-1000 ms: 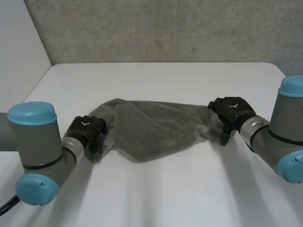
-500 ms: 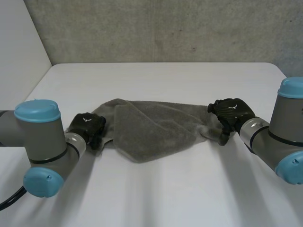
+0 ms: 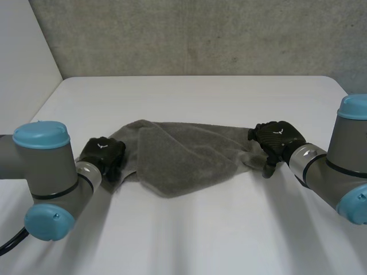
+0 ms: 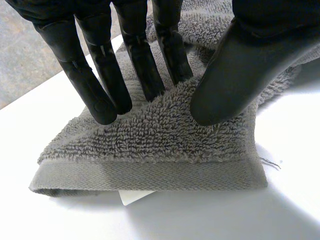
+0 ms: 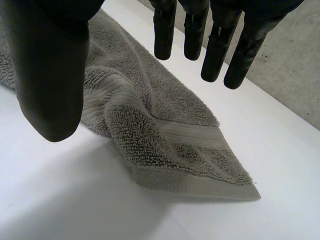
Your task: Fold the towel.
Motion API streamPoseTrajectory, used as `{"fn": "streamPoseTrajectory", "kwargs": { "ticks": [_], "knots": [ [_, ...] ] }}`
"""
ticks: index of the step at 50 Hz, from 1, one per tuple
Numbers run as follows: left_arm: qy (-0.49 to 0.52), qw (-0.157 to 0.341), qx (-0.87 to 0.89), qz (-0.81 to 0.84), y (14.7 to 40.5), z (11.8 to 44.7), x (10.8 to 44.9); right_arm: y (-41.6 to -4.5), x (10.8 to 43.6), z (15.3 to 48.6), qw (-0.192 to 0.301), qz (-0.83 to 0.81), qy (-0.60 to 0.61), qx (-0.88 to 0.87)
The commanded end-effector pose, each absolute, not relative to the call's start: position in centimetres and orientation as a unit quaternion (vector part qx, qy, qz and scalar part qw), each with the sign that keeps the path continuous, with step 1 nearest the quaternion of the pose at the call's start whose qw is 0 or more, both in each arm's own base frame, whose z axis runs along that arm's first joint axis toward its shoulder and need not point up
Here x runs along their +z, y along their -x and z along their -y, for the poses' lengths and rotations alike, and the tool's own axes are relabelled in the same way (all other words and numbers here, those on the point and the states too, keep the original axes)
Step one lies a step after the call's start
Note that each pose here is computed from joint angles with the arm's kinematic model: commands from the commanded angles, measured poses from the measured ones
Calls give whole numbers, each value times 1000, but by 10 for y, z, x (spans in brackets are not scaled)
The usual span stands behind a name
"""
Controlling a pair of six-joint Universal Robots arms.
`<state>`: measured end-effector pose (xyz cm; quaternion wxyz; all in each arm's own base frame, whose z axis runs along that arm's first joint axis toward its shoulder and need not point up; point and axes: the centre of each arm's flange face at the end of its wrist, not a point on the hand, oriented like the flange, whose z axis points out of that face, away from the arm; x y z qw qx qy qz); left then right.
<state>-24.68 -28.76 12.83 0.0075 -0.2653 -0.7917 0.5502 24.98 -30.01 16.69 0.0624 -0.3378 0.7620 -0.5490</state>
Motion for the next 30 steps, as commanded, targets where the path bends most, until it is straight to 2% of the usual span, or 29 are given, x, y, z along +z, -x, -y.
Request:
{"fn": "streamPoseTrajectory", "kwargs": {
  "ticks": [1,17,22,30],
  "knots": [
    [267,8,548,793,247,287,126,-250,167,300,63,-762,339,-549],
    [298,-10,543,785,251,292,118,-251,161,298,66,-767,339,-541],
    [288,-10,554,781,249,294,130,-252,151,301,68,-771,341,-534],
    [238,21,600,764,246,293,174,-257,125,314,67,-782,342,-516]
  ]
}}
